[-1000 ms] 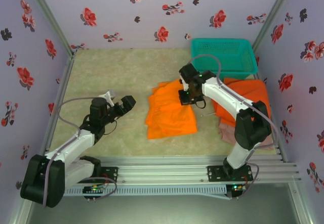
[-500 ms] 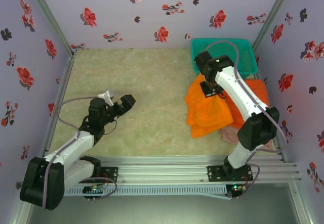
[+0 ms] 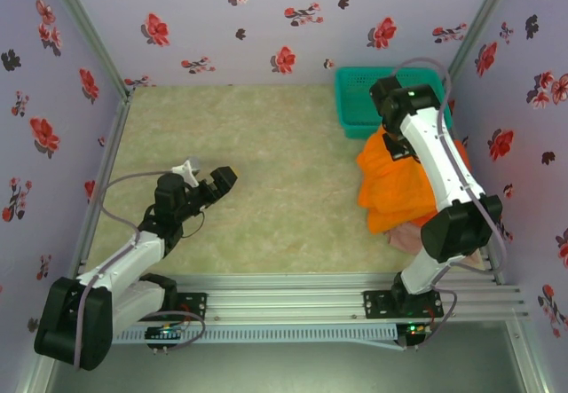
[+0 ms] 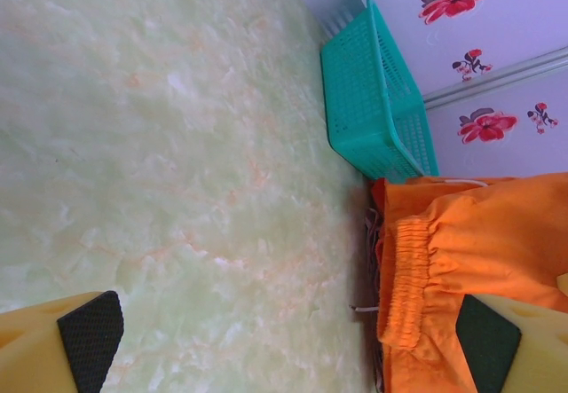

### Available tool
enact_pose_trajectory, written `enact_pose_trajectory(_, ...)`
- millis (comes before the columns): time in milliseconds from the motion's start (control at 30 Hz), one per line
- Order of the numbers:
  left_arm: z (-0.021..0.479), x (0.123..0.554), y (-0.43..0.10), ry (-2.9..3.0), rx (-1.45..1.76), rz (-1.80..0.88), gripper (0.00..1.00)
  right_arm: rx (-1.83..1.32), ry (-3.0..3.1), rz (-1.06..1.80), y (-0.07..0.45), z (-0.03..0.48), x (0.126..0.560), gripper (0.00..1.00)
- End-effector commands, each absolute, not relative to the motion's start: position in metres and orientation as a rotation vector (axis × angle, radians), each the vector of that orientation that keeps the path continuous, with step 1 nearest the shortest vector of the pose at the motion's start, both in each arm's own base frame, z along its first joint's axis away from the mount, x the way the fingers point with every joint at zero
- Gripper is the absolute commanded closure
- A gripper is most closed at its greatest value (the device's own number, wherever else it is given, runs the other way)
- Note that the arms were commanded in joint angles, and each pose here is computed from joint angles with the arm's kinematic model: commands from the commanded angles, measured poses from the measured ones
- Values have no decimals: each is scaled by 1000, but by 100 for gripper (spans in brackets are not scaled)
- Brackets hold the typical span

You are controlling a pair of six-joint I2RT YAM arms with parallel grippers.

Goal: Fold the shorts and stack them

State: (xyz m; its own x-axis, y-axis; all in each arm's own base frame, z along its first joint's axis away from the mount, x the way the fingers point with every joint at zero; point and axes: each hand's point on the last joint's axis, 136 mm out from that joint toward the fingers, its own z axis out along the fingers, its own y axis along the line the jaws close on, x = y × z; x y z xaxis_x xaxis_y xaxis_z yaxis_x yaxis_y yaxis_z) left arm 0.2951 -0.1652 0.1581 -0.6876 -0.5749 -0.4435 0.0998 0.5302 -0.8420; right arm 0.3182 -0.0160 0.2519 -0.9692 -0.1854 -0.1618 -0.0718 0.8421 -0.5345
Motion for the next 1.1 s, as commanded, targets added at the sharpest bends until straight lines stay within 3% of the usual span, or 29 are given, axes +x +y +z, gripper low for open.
enact_pose_trajectory(0,163,296,-163,2011,-381,-1195,1,-187,2725,-1022,-51,275,315,100)
enact_pose_trajectory(300,166,299,-165,2013,-366,-1198,1,-66,2728,-1214,-107,255,332,98)
enact_pose_trajectory(867,171,291,-165,1986,-335,-1241,1,50,2799,-1349,-153,185,334,86)
enact_pose_trajectory(933,170,290,-163,1983,-338,-1241,1,64,2809,-1362,-157,176,334,81)
enact_pose_trajectory(1033,170,288,-160,1980,-343,-1239,1,118,2824,-1427,-170,166,329,62)
enact_pose_trajectory(1067,169,287,-159,1981,-345,-1238,1,163,2831,-1440,-177,164,326,52)
